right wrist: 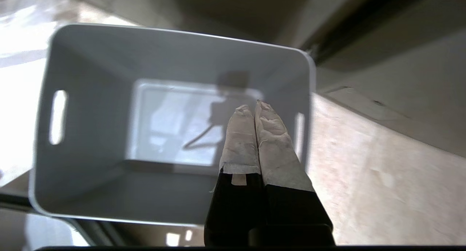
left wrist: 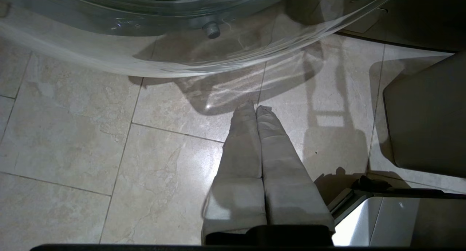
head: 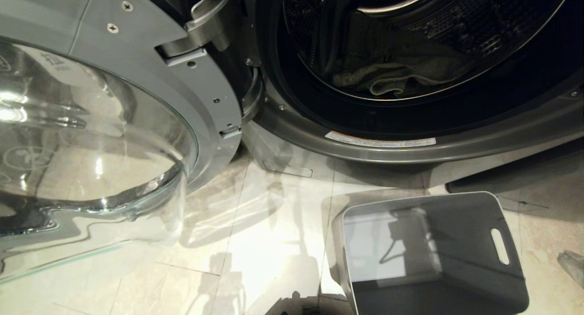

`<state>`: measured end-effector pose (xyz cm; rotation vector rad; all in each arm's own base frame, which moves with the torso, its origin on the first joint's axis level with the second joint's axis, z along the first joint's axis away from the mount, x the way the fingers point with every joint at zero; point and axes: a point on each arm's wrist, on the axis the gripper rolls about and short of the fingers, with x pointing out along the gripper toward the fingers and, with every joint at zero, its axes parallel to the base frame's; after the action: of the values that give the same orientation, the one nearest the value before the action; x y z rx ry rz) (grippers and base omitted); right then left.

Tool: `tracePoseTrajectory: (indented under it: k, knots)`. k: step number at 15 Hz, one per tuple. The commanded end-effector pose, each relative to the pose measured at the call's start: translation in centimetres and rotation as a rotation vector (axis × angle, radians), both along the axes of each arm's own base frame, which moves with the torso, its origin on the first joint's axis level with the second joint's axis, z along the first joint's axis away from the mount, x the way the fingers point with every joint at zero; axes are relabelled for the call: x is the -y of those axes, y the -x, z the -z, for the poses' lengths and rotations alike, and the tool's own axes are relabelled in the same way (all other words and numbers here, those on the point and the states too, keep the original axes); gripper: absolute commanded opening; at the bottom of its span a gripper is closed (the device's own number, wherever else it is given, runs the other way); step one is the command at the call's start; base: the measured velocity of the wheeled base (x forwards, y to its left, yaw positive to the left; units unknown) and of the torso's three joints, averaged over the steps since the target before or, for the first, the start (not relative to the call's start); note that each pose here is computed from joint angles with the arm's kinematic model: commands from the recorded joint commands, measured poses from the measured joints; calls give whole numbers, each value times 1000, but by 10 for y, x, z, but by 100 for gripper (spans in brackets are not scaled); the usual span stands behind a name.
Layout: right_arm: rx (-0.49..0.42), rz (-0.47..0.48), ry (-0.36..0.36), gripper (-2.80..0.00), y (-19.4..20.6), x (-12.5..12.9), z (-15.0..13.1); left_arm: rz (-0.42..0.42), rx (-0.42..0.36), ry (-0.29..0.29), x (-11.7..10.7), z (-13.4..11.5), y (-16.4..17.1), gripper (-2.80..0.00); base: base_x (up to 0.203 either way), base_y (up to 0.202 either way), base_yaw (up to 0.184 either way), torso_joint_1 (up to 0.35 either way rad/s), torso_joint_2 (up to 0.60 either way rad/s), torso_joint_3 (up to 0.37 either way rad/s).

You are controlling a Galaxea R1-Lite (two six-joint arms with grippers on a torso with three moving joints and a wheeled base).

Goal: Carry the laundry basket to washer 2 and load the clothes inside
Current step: Close the washing machine door with the left hand

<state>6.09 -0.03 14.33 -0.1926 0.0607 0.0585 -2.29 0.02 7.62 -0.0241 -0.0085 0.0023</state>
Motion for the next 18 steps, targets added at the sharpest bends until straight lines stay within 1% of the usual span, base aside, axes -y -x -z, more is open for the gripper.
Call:
tracePoseTrajectory:
  k: [1, 3, 5, 6, 8, 9, 11, 12, 14, 15, 18]
  knots:
    - [110, 40, 9, -280, 24, 0, 7, -1, -2, 0, 0, 0, 0, -280, 0, 0, 0, 0, 0, 0]
    - [151, 90, 19, -280, 36, 1, 16, -1, -1, 1, 0, 0, 0, -280, 0, 0, 0, 0, 0, 0]
    - [212, 109, 28, -280, 45, 0, 17, -1, -1, 1, 0, 0, 0, -280, 0, 0, 0, 0, 0, 0]
    - [219, 114, 30, -280, 50, 0, 20, 0, -1, 1, 0, 0, 0, -280, 0, 0, 0, 0, 0, 0]
    - [190, 113, 35, -280, 57, -1, 30, -1, -1, 1, 0, 0, 0, -280, 0, 0, 0, 0, 0, 0]
    - [151, 121, 42, -280, 57, -1, 35, -1, -1, 1, 0, 0, 0, -280, 0, 0, 0, 0, 0, 0]
    - [122, 143, 59, -280, 57, 0, 38, -1, -1, 1, 0, 0, 0, -280, 0, 0, 0, 0, 0, 0]
    - [117, 131, 58, -280, 57, 0, 38, 1, -1, 1, 0, 0, 0, -280, 0, 0, 0, 0, 0, 0]
    - [119, 62, 58, -280, 57, 0, 38, -1, -1, 1, 0, 0, 0, -280, 0, 0, 0, 0, 0, 0]
    - [144, 47, 61, -280, 60, 0, 38, -1, -1, 1, 0, 0, 0, -280, 0, 0, 0, 0, 0, 0]
    - [262, 60, 61, -280, 72, 0, 39, -1, -1, 1, 0, 0, 0, -280, 0, 0, 0, 0, 0, 0]
